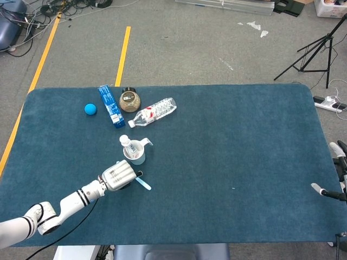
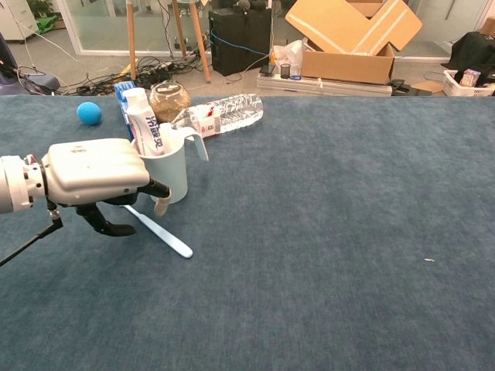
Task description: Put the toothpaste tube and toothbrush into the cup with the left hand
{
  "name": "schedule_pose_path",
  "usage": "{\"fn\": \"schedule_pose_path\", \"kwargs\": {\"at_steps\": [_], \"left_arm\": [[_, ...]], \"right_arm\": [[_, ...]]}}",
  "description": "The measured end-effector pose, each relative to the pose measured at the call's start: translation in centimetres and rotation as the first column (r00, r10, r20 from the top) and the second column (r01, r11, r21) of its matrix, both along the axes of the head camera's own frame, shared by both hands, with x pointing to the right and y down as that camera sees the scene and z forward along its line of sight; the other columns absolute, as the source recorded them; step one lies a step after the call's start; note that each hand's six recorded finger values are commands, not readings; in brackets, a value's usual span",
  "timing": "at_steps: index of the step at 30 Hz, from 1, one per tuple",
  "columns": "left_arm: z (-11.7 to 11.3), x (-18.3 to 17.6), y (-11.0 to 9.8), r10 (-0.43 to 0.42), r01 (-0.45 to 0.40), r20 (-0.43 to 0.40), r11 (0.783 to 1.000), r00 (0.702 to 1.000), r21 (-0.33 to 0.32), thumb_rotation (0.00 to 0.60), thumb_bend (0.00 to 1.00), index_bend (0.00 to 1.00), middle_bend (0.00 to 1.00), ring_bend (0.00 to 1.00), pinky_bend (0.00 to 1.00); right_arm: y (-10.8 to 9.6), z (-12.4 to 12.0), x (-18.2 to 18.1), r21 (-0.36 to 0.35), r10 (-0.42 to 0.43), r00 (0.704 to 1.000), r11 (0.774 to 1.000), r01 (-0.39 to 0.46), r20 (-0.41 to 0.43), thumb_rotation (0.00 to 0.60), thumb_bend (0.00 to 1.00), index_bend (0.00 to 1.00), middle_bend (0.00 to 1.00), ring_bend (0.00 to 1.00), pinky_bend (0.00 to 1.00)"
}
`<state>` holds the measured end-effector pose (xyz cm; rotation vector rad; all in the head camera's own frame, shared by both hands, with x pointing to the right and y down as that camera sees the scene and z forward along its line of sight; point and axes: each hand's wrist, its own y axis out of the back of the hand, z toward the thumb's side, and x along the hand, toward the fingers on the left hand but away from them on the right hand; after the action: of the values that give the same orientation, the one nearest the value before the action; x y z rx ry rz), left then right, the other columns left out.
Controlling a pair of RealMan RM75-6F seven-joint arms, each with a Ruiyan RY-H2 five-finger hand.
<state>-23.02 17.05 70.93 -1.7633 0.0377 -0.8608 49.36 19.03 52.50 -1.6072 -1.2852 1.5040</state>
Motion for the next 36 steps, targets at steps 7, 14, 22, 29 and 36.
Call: {"fn": "schedule_pose_path", "kwargs": {"at_steps": [7,14,22,29,36], "left_arm": [[1.0,0.5,0.1,0.013,-0.013,0.026,1.0,1.0,-0.009,0.6,0.3,0.4,1.0,1.0,1.0],[1.6,1.1,-0.2,0.001,0.0,0.036,1.0,0.999,-0.008,0.6,0.3,0.41,1.0,1.0,1.0],[2.2,1.3,0.4,0.025,-0.025,0.052,1.0,0.998,-0.008,0.6,0.3,0.43,1.0,1.0,1.0],[2.4,1.6,0.5,0.028,-0.027,0.052,1.0,0.998,-0.012,0.6,0.3,0.44,1.0,1.0,1.0],[2.6,1.9,0.7,0.03,-0.029,0.049,0.999,0.998,-0.015,0.6,0.3,0.45,1.0,1.0,1.0]], "right_arm": [[-0.1,-0.1,0.3,0.003,0.01,1.0,1.0,-0.01,0.003,0.6,0.0,0.0,0.0,0.0,0.6],[-0.1,-0.1,0.3,0.002,0.012,1.0,1.0,-0.012,0.002,0.6,0.0,0.0,0.0,0.0,0.6],[-0.1,-0.2,0.4,0.002,0.015,1.0,1.0,-0.015,0.005,0.6,0.0,0.0,0.0,0.0,0.6],[-0.1,-0.1,0.4,0.0,0.014,1.0,1.0,-0.014,0.003,0.6,0.0,0.0,0.0,0.0,0.6],[-0.1,-0.1,0.5,-0.001,0.015,1.0,1.0,-0.015,0.002,0.6,0.0,0.0,0.0,0.0,0.6]]}}
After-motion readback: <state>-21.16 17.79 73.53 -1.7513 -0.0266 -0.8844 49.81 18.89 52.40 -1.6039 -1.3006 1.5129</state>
